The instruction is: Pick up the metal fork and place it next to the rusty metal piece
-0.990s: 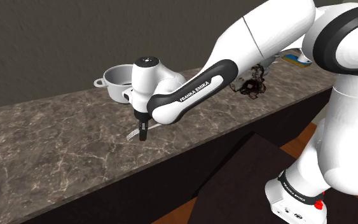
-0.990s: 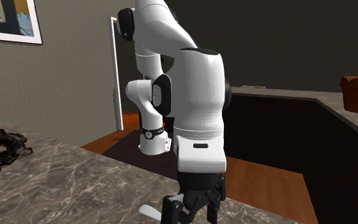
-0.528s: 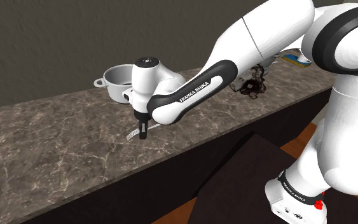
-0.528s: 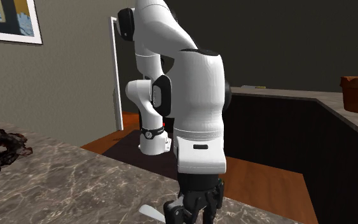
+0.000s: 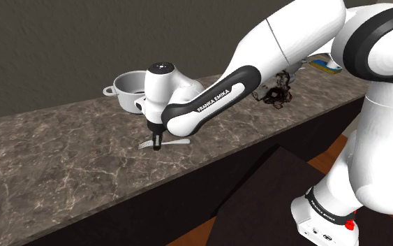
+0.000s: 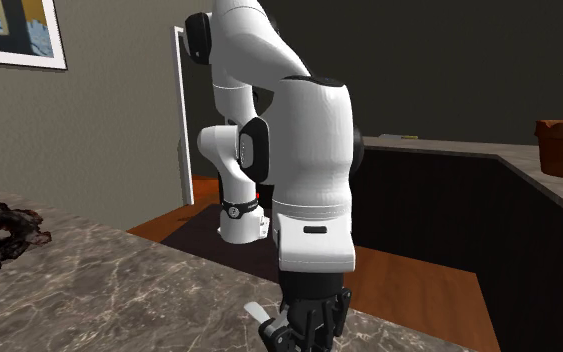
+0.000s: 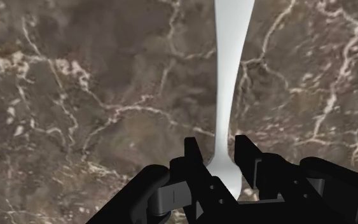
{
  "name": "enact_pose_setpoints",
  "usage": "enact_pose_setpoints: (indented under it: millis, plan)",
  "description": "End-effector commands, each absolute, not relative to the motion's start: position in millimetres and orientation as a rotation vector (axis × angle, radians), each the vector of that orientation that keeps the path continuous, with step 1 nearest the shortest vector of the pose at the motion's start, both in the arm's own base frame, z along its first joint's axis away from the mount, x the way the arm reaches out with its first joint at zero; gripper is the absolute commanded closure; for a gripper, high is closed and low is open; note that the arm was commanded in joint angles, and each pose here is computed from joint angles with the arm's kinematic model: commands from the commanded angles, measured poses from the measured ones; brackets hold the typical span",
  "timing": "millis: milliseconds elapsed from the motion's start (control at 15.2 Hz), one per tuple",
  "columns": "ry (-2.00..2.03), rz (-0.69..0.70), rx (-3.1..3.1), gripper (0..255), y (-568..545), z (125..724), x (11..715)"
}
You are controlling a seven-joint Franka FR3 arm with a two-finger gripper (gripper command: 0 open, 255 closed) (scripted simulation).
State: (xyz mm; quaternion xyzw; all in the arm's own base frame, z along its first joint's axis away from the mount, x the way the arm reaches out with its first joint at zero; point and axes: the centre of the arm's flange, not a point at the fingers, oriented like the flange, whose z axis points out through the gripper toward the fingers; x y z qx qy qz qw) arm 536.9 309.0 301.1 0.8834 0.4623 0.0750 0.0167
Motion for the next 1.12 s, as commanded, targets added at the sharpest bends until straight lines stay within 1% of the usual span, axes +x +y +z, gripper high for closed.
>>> enact_pose_setpoints:
  millis: [0,1056]
  plan:
    - [1.439,0.231,2.746,255,309,300,537]
    - [1.439,0.231,2.746,255,309,385,537]
